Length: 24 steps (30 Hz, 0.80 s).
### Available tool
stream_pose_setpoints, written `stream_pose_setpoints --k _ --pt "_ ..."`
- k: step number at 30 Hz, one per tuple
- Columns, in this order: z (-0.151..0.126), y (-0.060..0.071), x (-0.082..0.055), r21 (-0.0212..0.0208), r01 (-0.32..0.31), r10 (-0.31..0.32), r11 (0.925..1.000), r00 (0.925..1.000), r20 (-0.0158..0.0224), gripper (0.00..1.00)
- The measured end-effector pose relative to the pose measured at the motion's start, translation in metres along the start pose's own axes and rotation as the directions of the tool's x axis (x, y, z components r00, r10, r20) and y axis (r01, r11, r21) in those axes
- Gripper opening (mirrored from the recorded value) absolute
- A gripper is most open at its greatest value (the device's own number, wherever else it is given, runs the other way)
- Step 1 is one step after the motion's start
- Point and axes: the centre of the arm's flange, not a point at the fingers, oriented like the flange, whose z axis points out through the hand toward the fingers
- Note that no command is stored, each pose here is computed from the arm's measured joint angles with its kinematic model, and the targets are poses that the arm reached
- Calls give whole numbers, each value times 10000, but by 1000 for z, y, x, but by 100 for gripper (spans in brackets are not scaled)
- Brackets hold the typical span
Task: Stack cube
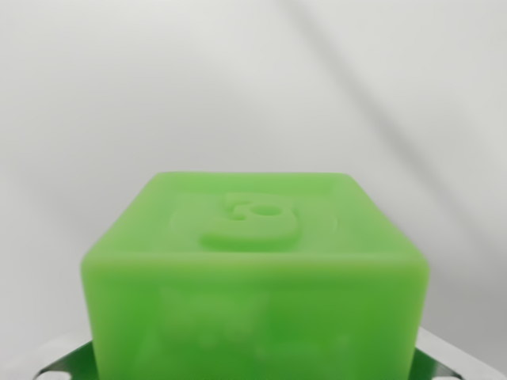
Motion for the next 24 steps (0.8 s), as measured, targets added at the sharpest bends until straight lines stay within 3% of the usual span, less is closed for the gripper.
stream_pose_setpoints --k 21,24 --pt "-64 0 0 2 0 0 10000 10000 -30 0" --pt "-70 -1 0 -11 -70 70 10000 10000 -63 0"
